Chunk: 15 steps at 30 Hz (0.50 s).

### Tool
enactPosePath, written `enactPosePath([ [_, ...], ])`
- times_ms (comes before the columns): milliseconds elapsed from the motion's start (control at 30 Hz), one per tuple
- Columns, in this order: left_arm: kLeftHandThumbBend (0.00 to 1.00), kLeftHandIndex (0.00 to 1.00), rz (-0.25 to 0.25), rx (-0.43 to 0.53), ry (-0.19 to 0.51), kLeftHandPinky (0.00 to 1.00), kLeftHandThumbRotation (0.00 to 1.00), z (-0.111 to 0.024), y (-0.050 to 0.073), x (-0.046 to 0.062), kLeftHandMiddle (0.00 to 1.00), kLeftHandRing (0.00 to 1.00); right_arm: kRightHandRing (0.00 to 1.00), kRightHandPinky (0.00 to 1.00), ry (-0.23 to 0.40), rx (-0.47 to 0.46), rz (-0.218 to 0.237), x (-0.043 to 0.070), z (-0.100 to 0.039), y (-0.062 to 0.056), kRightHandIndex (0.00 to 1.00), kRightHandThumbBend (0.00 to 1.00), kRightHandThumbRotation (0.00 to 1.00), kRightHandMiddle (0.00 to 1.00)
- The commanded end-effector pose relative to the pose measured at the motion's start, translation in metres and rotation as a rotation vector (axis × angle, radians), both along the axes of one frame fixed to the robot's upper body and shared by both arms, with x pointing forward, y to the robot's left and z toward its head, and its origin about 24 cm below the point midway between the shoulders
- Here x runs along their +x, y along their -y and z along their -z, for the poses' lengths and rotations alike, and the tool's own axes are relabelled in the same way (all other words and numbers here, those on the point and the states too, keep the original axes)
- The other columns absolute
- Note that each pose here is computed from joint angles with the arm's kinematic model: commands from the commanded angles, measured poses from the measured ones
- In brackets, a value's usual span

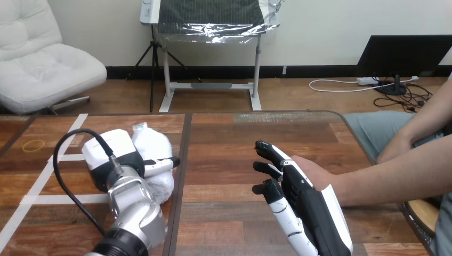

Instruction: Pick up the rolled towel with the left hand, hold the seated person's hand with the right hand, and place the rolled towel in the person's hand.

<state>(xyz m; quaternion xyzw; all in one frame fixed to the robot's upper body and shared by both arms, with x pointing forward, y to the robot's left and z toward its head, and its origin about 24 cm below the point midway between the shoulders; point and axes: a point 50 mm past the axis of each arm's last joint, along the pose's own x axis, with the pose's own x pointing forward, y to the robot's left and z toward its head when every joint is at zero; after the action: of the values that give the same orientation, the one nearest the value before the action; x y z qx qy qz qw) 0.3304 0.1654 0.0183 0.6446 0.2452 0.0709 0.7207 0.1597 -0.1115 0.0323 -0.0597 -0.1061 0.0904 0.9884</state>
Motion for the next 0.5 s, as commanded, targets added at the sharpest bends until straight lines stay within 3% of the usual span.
enactPosePath([
  [0,0.78,0.56,0.042,-0.013,0.019,0.31,0.12,0.0053,0.0119,-0.0044,0.4,0.33,0.84,0.69,0.072,0.024,0.008,0.009,-0.0142,-0.0001,0.87,0.58,0.88,0.89],
  [133,0.79,0.52,0.045,-0.022,0.034,0.24,0.04,0.0075,0.0126,-0.0066,0.34,0.27,0.84,0.69,0.072,0.023,0.007,0.0093,-0.0143,0.0002,0.87,0.58,0.87,0.89],
  [467,0.78,0.48,0.052,-0.053,0.059,0.17,0.0,0.0105,0.0133,-0.011,0.31,0.22,0.85,0.7,0.072,0.027,0.0,0.0098,-0.0136,0.0005,0.87,0.59,0.87,0.89],
])
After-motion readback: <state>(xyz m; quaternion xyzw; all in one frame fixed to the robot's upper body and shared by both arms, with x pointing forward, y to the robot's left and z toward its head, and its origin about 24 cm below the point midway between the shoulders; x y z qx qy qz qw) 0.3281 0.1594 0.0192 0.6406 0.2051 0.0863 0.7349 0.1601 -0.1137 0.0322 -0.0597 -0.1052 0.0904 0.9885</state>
